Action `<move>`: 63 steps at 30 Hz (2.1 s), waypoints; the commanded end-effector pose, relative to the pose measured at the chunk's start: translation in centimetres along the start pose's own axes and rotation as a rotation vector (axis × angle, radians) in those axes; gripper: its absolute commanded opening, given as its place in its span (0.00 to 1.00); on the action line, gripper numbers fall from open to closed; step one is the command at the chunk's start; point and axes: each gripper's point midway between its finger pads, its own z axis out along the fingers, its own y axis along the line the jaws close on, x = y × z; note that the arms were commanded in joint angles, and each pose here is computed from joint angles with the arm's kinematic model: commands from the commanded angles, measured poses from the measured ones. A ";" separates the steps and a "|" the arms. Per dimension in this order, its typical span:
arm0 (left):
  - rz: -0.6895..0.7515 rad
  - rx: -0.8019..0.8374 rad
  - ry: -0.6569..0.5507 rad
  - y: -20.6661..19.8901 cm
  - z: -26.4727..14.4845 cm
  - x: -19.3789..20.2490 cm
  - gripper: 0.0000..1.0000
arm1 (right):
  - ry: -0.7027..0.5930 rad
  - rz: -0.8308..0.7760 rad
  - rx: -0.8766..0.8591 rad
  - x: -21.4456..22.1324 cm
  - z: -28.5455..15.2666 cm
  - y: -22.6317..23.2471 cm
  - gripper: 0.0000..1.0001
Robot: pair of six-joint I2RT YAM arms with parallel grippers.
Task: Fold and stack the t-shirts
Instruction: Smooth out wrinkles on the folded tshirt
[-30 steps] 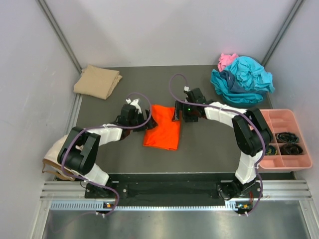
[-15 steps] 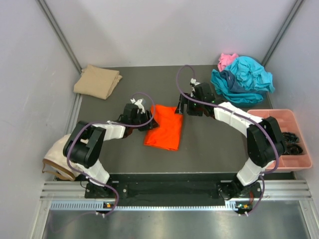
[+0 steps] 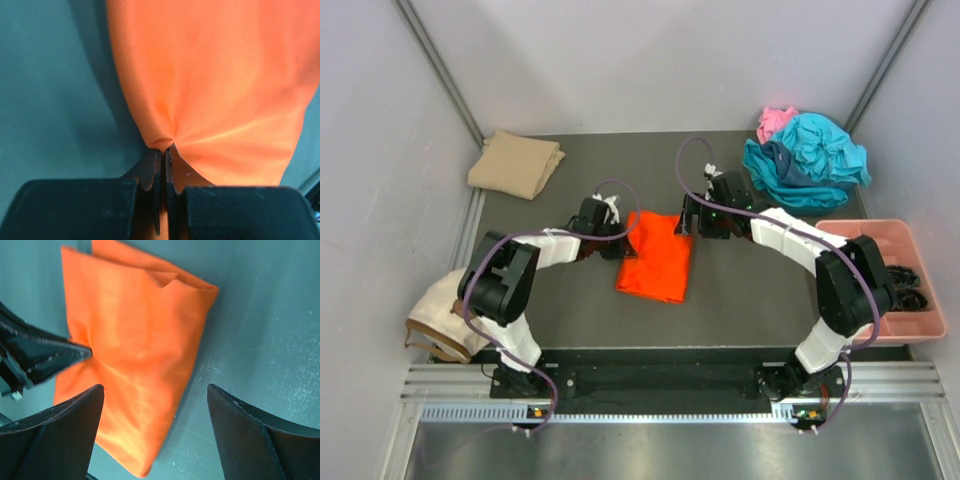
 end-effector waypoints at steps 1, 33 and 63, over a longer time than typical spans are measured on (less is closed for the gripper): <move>0.068 -0.050 -0.009 -0.6 0.3 -3.2 0.00 | -0.059 -0.015 -0.017 -1.2 -1.4 0.3 0.84; 0.172 -0.003 0.132 -1.0 2.2 -4.0 0.00 | -0.065 0.001 -0.016 0.0 -1.9 -0.6 0.84; 0.102 -0.019 0.233 -0.2 2.3 0.2 0.00 | -0.111 0.386 -0.109 8.2 -0.4 0.1 0.90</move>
